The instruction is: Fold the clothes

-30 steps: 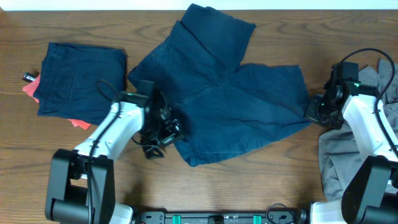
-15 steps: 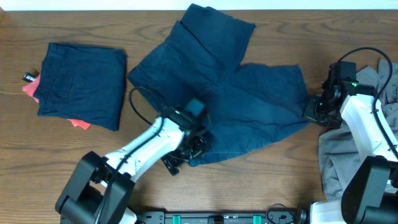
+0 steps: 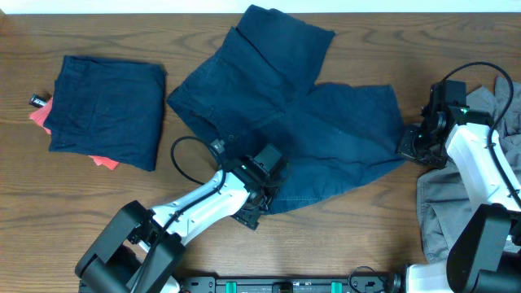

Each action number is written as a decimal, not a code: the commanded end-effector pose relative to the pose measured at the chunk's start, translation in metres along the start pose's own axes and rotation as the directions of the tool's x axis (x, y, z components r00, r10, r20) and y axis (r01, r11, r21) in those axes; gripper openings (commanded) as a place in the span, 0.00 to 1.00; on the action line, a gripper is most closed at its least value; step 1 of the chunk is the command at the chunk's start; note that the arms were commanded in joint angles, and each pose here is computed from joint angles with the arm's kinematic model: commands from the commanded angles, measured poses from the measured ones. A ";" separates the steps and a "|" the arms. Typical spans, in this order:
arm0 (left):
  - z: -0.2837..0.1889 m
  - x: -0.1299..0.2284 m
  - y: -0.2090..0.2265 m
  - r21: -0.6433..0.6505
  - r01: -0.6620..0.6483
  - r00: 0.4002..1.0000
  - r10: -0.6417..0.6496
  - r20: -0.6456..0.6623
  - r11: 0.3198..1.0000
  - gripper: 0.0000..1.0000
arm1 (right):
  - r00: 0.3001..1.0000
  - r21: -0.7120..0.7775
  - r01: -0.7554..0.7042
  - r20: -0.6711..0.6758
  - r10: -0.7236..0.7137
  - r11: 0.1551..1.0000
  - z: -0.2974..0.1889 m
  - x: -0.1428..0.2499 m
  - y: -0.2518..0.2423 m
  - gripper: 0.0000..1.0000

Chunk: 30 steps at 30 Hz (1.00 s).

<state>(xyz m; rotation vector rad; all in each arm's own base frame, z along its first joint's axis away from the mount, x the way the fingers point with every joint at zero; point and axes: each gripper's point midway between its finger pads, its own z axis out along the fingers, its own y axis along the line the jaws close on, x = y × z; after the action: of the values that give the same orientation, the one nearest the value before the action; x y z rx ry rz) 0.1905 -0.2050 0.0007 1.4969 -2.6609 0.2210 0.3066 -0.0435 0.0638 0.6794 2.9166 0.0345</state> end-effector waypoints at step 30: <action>-0.215 -0.006 0.018 0.376 -0.705 0.709 0.595 0.378 0.601 0.06 | 0.936 -0.069 -0.042 0.347 0.063 0.997 -0.157 -0.014 -0.031 0.01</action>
<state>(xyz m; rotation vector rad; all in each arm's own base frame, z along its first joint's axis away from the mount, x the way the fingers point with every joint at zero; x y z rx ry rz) 0.1762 -0.1719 0.1937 0.5317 -3.2908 0.8971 0.2803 -0.0536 0.1845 0.6923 2.6647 0.1413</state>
